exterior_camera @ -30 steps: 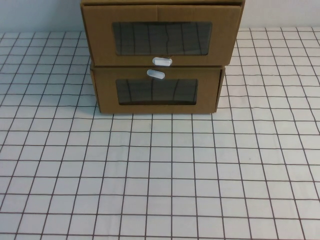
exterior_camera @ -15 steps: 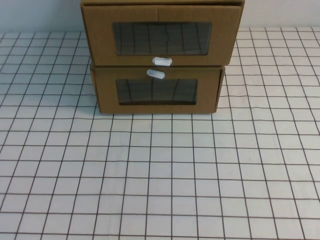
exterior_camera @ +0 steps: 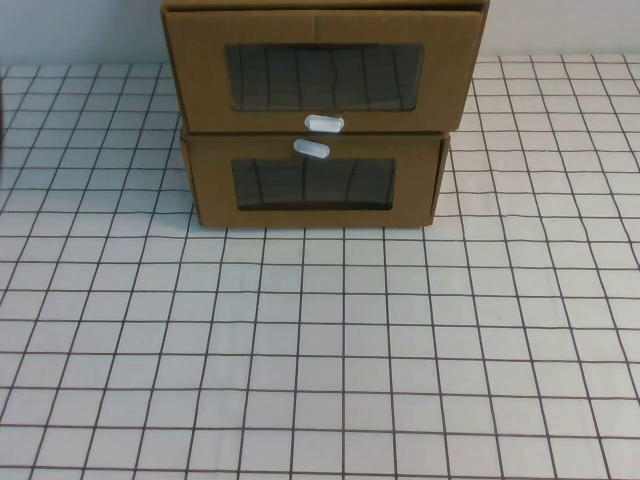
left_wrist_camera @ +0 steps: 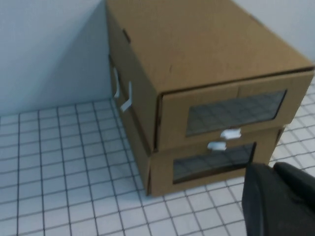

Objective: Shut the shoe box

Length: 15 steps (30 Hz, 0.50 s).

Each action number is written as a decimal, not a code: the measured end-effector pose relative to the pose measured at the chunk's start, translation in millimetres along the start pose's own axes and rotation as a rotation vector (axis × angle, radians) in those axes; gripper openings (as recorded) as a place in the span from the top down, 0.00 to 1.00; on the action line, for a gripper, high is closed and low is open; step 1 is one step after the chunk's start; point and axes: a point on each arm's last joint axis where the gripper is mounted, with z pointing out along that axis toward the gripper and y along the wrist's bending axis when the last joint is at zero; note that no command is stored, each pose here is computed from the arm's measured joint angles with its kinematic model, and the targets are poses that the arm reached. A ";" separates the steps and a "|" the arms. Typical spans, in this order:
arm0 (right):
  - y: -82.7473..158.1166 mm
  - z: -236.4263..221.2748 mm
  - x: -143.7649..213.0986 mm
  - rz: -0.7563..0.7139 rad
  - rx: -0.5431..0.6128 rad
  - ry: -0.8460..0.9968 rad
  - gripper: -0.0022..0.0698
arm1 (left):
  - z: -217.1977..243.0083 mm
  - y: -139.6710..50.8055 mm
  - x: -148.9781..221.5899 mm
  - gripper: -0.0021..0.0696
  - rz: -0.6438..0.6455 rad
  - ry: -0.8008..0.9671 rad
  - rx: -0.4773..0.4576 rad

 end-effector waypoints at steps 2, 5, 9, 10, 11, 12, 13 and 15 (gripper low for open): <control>1.1 -0.4 17.0 0.030 -0.017 0.044 0.99 | 6.0 2.8 34.3 0.98 0.000 0.018 -0.032; 2.4 -3.1 37.5 0.049 -0.031 0.090 0.99 | 4.8 4.2 87.0 0.98 -0.019 -0.002 -0.070; -0.1 -2.7 57.3 0.029 -0.013 0.135 0.99 | 10.4 4.6 151.4 0.98 -0.069 -0.054 -0.087; -1.3 -2.2 61.1 0.019 -0.003 0.141 0.99 | 12.5 4.8 165.5 0.98 -0.075 -0.073 -0.090; -2.5 -0.9 64.3 0.012 0.004 0.148 0.99 | 16.4 5.3 178.1 0.98 -0.078 -0.085 -0.093; -3.9 0.6 68.2 0.005 0.014 0.153 0.99 | 18.2 5.5 189.6 0.98 -0.079 -0.107 -0.096; -5.1 1.9 71.7 0.000 0.021 0.159 0.99 | 20.1 5.8 199.8 0.98 -0.079 -0.130 -0.099; -7.1 4.9 79.6 0.003 0.033 0.166 0.99 | 23.2 6.4 215.0 0.98 -0.078 -0.175 -0.105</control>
